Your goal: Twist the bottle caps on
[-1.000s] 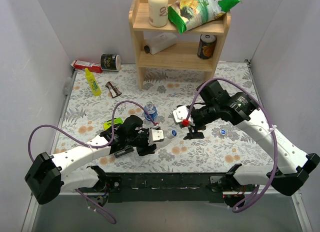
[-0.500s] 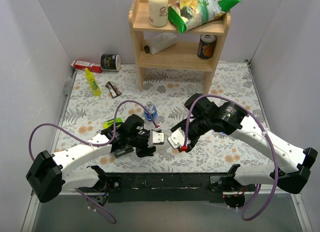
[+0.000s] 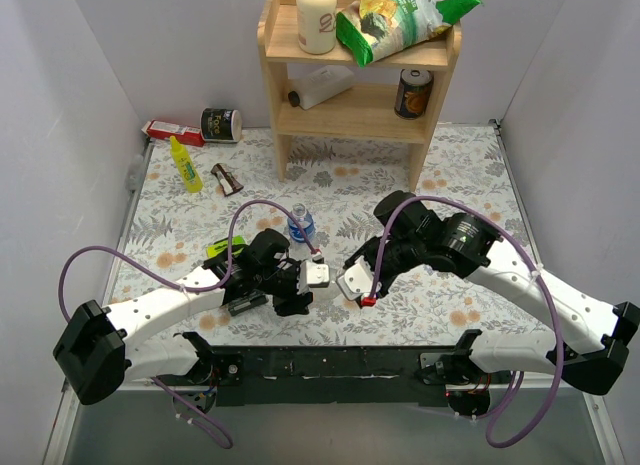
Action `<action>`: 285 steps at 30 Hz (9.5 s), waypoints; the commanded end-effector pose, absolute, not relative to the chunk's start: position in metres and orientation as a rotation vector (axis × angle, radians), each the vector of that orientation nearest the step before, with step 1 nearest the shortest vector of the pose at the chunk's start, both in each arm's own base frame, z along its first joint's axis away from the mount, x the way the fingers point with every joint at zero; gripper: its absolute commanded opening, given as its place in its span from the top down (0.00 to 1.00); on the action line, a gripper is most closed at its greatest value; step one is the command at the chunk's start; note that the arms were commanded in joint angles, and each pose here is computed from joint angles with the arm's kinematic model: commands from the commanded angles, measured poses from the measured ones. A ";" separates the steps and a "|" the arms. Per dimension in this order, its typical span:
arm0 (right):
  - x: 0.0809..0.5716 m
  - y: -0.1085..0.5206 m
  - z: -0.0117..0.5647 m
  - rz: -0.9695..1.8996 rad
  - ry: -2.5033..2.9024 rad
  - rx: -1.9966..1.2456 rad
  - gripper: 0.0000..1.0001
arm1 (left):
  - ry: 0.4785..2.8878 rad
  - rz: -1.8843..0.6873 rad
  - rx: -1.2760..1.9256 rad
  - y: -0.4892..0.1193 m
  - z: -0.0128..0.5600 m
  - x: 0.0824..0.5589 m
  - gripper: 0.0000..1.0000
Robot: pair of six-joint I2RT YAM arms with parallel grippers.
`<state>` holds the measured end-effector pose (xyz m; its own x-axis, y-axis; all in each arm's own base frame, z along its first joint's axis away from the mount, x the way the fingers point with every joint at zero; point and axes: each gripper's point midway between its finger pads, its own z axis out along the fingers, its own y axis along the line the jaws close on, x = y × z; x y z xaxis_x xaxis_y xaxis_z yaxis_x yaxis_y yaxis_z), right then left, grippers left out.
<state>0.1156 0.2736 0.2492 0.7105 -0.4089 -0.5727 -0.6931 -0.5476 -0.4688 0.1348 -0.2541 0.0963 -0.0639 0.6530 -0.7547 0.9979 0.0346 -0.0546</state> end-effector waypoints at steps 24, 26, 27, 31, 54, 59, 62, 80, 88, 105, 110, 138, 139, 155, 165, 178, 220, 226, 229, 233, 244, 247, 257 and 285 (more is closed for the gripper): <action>0.169 0.298 0.277 1.958 2.049 -1.089 0.62 | 1.863 -0.443 1.142 -0.252 0.127 0.226 1.00; 0.189 0.292 0.292 1.822 2.005 -1.091 0.48 | 1.880 -0.467 1.194 -0.250 0.118 0.216 1.00; 0.204 0.282 0.309 1.670 1.898 -1.167 0.46 | 1.872 -0.479 1.222 -0.249 0.117 0.211 1.00; 0.213 0.252 0.309 1.219 1.740 -1.407 0.47 | 1.832 -0.626 1.427 -0.252 0.105 0.176 1.00; 0.121 0.279 0.275 0.614 0.843 -2.046 0.40 | 1.638 -0.806 1.718 -0.261 0.120 0.141 1.00; 0.100 0.281 0.273 0.639 0.760 -2.117 0.48 | 1.640 -0.802 1.717 -0.261 0.120 0.141 1.00; 0.093 0.281 0.267 0.647 0.743 -2.154 0.53 | 1.632 -0.805 1.717 -0.262 0.121 0.141 1.00; 0.117 0.280 0.251 0.498 0.830 -2.166 0.66 | 1.605 -0.792 1.719 -0.262 0.121 0.143 1.00; 0.132 0.295 0.244 0.771 1.551 -1.894 0.94 | 1.715 -0.571 1.358 -0.267 0.149 0.202 1.00; 0.209 0.284 0.324 1.617 1.896 -1.116 0.46 | 1.863 -0.549 1.300 -0.255 0.117 0.199 1.00; 0.203 0.246 0.313 1.367 1.806 -1.373 0.25 | 1.791 -0.671 1.528 -0.253 0.104 0.164 1.00; 0.100 0.281 0.270 0.640 0.840 -2.219 0.37 | 1.627 -0.842 1.683 -0.259 0.123 0.132 1.00; 0.101 0.283 0.268 0.638 0.845 -2.225 0.40 | 1.623 -0.840 1.683 -0.259 0.124 0.132 1.00; 0.111 0.287 0.250 0.631 0.982 -2.225 0.78 | 1.627 -0.806 1.657 -0.258 0.122 0.139 1.00; 0.124 0.304 0.254 1.389 1.919 -1.567 0.99 | 1.814 -0.622 1.163 -0.265 0.160 0.204 1.00; 0.189 0.275 0.310 1.545 1.751 -1.317 0.21 | 1.833 -0.765 1.322 -0.264 0.132 0.167 1.00; 0.164 0.309 0.267 1.358 1.721 -1.335 0.91 | 1.823 -0.944 1.159 -0.285 0.160 0.177 1.00; 0.191 0.318 0.251 1.379 1.962 -1.106 0.99 | 1.910 -0.890 0.960 -0.290 0.162 0.200 1.00; 0.203 0.321 0.254 1.341 2.018 -1.033 0.99 | 1.937 -0.927 0.999 -0.291 0.154 0.191 1.00; 0.215 0.313 0.277 1.348 1.877 -1.057 0.44 | 1.895 -1.012 1.105 -0.291 0.153 0.169 1.00; 0.202 0.298 0.298 1.493 1.633 -1.163 0.37 | 1.837 -1.072 1.180 -0.290 0.157 0.159 1.00; 0.204 0.299 0.294 1.499 1.635 -1.155 0.39 | 1.831 -1.086 1.189 -0.292 0.159 0.159 1.00; 0.209 0.302 0.297 1.500 1.612 -1.137 0.74 | 1.833 -1.101 1.178 -0.297 0.157 0.162 1.00; 0.218 0.254 0.326 0.934 1.651 -1.314 0.99 | 1.848 -1.038 1.147 -0.309 0.164 0.171 0.02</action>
